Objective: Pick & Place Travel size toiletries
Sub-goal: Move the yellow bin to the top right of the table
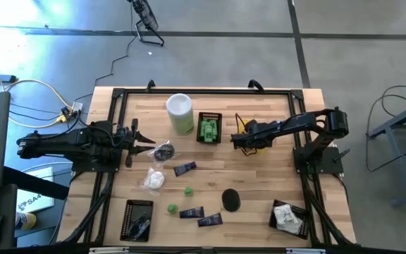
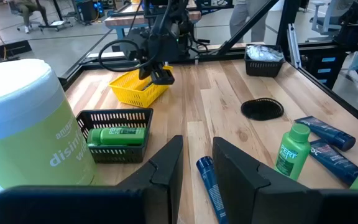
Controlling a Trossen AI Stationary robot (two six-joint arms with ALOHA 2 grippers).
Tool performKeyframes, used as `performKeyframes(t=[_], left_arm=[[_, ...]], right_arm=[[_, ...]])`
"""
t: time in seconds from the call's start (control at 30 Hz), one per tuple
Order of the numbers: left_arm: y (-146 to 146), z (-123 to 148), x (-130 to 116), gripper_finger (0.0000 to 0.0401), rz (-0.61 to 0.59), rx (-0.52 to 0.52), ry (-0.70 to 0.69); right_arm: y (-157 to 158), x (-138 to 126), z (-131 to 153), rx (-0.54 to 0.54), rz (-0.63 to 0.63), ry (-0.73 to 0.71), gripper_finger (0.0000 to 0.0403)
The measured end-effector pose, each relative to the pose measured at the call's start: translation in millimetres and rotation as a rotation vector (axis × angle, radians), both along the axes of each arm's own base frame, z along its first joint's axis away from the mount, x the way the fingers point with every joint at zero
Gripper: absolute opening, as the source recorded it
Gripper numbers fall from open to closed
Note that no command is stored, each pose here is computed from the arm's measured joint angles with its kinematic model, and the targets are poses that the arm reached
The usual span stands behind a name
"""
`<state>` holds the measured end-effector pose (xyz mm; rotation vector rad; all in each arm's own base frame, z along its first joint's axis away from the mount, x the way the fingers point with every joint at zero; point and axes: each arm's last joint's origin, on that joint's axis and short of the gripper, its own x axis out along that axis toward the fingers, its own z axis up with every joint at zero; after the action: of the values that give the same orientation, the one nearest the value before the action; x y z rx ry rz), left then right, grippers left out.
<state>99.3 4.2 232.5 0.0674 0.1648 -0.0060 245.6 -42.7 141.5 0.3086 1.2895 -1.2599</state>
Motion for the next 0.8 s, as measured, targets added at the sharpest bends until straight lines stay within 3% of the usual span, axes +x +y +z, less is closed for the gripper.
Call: performKeyframes(t=[0.17,0.37,0.57,0.63,0.8], left_arm=[[0,0,0,0.0084,0.000,-0.002,0.000],[0,0,0,0.0084,-0.002,-0.003,0.000],[0,0,0,0.0084,-0.002,-0.003,0.000],[0,0,0,0.0084,-0.002,-0.003,0.000],[0,0,0,0.0084,-0.001,-0.003,0.000]], right_arm=[[11,0,4,0.066,-0.003,-0.034,0.0003],[20,-5,11,0.040,-0.019,-0.044,0.0003],[28,-6,35,-0.022,0.004,-0.220,0.0002],[32,-8,45,0.012,0.010,-0.283,0.0002],[43,-15,61,0.222,0.027,-0.368,0.0002]])
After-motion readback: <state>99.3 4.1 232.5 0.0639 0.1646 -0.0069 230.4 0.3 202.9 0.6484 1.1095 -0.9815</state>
